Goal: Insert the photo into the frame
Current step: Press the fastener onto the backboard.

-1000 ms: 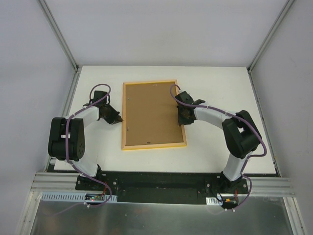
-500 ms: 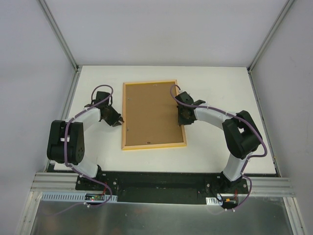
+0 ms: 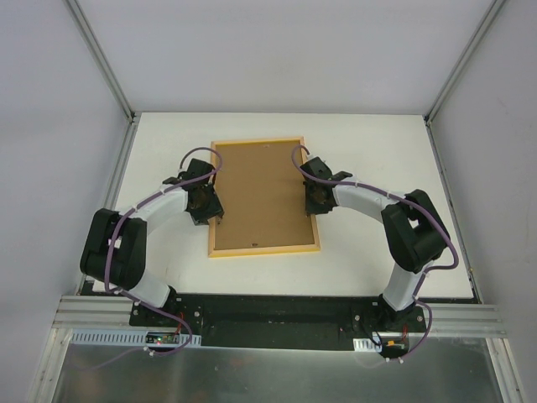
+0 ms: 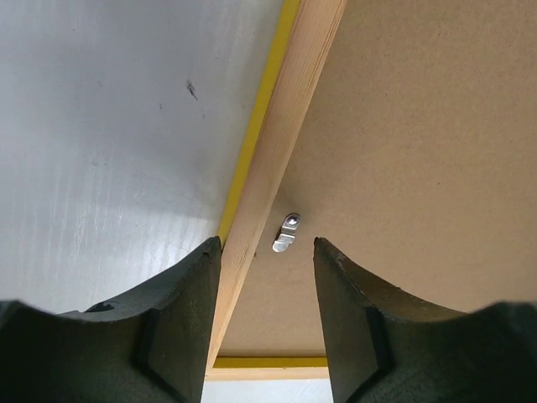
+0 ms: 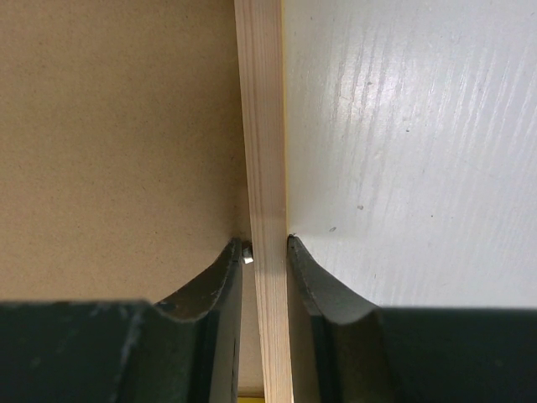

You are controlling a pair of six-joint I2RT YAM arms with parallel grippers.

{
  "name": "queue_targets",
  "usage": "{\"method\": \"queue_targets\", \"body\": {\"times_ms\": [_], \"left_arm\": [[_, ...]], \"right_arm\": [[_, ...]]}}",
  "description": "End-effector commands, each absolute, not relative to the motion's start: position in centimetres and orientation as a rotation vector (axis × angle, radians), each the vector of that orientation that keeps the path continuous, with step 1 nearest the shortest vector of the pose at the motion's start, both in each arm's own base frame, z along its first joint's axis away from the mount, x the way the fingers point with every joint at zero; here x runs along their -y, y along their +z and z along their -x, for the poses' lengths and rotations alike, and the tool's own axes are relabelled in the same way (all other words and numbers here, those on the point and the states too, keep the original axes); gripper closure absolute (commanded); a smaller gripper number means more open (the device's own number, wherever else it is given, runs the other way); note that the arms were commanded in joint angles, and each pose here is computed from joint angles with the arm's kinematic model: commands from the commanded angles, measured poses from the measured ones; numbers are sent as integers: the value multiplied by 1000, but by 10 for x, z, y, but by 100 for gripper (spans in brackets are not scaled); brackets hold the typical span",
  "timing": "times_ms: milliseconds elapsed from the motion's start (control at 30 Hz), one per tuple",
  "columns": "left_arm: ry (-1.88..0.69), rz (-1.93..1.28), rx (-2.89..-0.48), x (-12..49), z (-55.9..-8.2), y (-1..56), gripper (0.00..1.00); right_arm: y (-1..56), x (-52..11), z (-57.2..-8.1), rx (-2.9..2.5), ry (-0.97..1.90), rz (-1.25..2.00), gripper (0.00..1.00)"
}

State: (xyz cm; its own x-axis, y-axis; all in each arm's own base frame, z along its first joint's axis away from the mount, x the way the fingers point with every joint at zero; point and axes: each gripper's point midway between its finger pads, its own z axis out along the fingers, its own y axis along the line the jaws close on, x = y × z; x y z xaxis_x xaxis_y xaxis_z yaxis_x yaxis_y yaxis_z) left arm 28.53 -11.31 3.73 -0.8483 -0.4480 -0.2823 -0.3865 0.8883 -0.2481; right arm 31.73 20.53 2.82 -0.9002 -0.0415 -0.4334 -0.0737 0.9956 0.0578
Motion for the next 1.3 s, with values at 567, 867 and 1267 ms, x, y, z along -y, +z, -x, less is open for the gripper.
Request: {"method": "queue_targets", "body": {"times_ms": [567,867,1267], "left_arm": [[-21,523,-2816,97,-274,12,67],[14,525,-2818,92,-271,9,80],[-29,501,-2834,97,-270,15,79]], "right_arm": [[27,-202,-313,-2693,129,86,99],[25,-201,-314,-2695,137,83,99],[24,-201,-314,-2700,151,87,99]]}}
